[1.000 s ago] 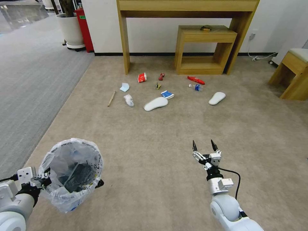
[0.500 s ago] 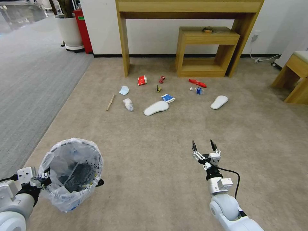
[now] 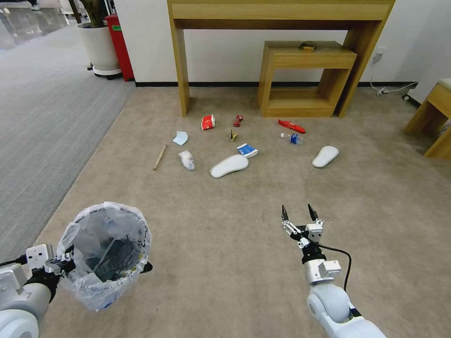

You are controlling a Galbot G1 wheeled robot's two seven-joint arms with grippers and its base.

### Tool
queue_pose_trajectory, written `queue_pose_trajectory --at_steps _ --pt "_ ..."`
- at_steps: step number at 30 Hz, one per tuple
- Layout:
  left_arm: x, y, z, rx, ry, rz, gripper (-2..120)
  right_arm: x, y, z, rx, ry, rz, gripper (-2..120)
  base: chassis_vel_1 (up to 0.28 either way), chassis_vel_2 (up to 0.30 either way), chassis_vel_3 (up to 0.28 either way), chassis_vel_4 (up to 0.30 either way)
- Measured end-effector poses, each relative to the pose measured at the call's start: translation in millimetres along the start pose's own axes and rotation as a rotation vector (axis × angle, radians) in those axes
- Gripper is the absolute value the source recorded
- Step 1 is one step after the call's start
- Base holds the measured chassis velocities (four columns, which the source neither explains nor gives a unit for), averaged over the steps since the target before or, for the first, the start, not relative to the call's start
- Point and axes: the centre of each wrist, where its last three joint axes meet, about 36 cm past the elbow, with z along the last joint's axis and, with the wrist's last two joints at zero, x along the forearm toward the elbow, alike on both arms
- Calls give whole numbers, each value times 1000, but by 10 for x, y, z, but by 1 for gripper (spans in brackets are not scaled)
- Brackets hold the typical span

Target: Pick up the trash bin and place the garbage on the floor into it.

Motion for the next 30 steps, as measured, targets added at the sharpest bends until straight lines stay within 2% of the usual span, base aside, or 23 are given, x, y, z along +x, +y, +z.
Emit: queue_pose_trajectory --at_steps 30 --pt "-18 -1 8 2 -4 3 0 -6 22 12 -6 1 1 89 -157 164 162 -161"
